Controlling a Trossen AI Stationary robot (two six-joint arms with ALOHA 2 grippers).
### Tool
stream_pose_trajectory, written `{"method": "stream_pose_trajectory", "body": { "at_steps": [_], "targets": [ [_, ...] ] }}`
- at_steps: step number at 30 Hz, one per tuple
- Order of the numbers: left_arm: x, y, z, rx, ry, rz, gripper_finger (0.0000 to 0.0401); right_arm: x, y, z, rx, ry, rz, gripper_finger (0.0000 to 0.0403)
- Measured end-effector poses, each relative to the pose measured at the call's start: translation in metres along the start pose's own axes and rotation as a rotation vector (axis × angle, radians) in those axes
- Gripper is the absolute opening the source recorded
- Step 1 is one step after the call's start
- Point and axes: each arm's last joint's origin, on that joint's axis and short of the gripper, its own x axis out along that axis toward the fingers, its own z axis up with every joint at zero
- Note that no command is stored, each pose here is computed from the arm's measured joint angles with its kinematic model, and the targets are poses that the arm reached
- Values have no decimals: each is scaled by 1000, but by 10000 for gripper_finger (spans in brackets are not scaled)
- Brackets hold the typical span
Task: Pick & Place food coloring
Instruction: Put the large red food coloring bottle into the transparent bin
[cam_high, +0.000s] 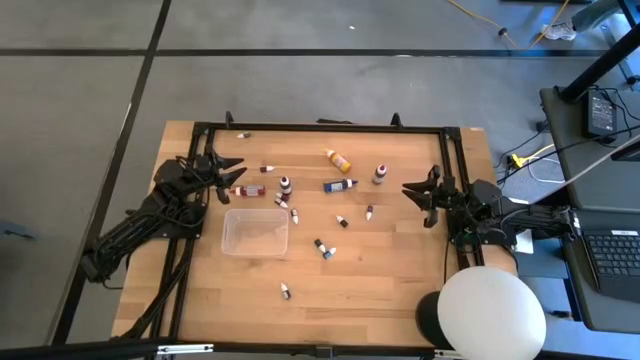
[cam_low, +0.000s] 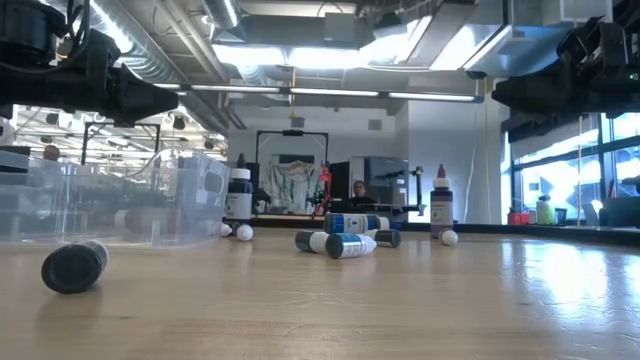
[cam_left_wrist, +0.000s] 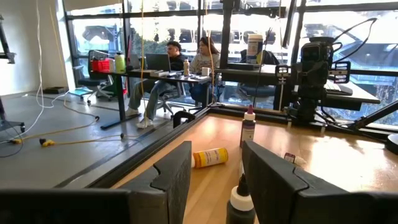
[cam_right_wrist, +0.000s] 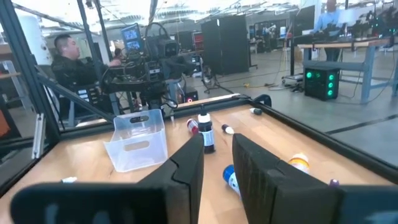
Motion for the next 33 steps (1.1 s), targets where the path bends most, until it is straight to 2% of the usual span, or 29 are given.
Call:
{"method": "stream_pose_trajectory", "body": {
  "at_steps": [3,9,16,21,25,33],
  "targets": [
    [0,0,0,-12,0,0,141,0,0,-1,10,5,0,88],
    [0,0,0,-128,-1,1,141,0,0,-3,6,35,-4,88],
    [0,2,1,-118,-15,59,141,0,-1,-3,3,36,-5,88],
    [0,2,4,-135,-43,58,141,0,0,-4,-8,36,-4,88],
    [0,2,5,-108,-60,60,141,0,0,-3,-56,36,-3,88],
    [0,2,5,-104,-60,67,142,0,-1,-3,-54,36,-4,88]
  ]
}}
